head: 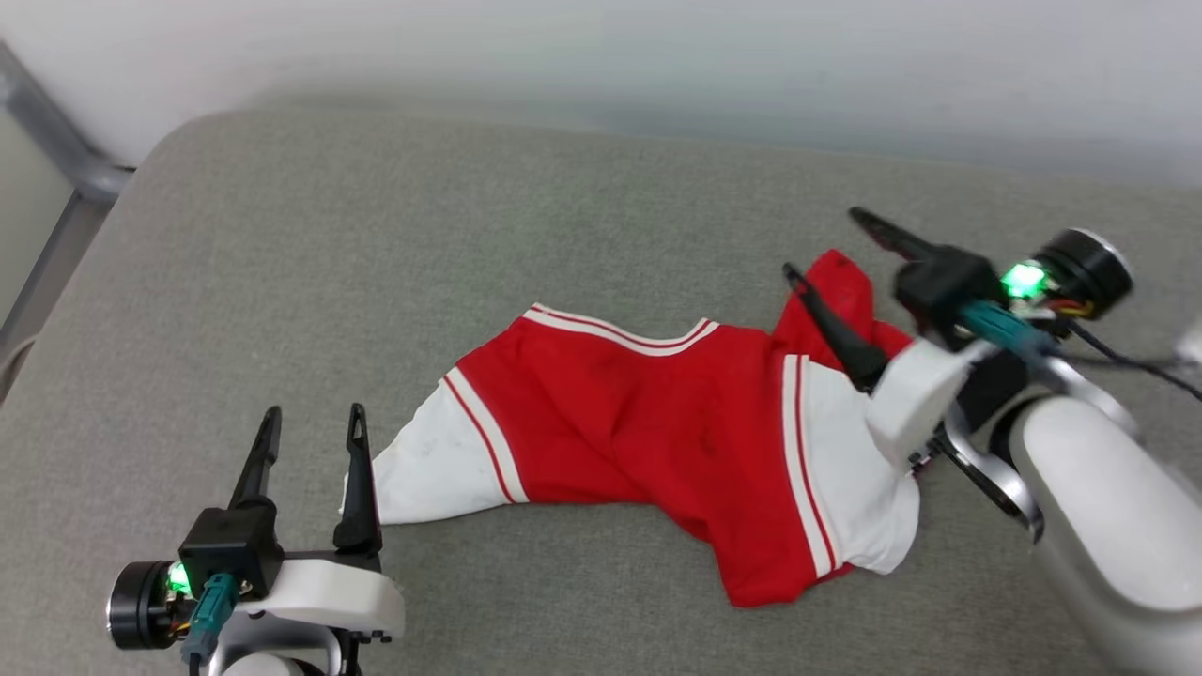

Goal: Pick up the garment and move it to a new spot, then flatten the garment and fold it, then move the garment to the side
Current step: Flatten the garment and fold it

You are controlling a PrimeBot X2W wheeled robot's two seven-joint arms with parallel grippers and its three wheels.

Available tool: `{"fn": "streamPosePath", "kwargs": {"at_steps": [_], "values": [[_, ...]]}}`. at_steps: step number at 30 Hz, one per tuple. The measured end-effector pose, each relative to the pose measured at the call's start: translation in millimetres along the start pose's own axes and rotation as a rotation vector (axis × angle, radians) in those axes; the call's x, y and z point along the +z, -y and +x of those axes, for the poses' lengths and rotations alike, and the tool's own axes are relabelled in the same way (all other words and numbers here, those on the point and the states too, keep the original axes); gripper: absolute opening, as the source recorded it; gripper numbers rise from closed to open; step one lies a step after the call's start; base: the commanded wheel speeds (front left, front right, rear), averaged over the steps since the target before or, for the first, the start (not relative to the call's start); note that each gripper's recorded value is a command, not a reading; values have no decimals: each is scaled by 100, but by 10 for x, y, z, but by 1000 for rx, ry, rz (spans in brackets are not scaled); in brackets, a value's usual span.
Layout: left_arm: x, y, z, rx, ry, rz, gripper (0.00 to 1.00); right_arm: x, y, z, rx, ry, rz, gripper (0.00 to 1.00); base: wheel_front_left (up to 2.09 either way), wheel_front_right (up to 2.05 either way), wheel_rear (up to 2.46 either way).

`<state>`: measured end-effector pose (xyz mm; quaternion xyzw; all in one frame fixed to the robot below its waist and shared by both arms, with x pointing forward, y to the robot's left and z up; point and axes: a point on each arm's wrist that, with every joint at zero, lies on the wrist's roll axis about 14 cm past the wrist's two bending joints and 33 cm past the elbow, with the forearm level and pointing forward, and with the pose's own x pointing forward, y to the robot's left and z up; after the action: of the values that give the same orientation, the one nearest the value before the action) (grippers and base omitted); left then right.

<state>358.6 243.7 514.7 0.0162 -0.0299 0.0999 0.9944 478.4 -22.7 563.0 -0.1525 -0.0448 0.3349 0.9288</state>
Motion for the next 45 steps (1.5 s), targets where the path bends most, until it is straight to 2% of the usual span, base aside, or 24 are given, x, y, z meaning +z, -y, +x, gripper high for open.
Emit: {"fn": "streamPosePath", "kwargs": {"at_steps": [6,12,23,29,30,31,32,37,45], "values": [[-104,-46,35,27,-20,-2,100,-513,-385,201,255,-363,-57,100,0,0,0],[-182,-65,102,48,-34,-7,100,-915,-450,234,397,-650,-115,100,0,0,0],[-357,-83,242,78,-70,-9,100,-1612,-631,381,532,-893,-146,100,0,0,0],[-472,-136,261,95,-101,0,100,-1864,-751,436,568,-942,-128,100,0,0,0],[-489,-138,257,98,-106,-1,100,-1875,-766,440,572,-943,-123,97,0,0,0],[-501,-135,256,96,-110,-3,100,-1881,-768,443,573,-941,-119,43,0,0,0],[-508,-139,258,97,-112,0,100,-1868,-773,448,573,-926,-116,0,0,0,0],[-515,-125,255,86,-112,-4,100,-1681,-853,468,579,-790,-83,0,0,0,0],[-412,-62,146,58,-84,-14,100,-981,-629,476,491,-477,-22,0,0,0,0]]}}
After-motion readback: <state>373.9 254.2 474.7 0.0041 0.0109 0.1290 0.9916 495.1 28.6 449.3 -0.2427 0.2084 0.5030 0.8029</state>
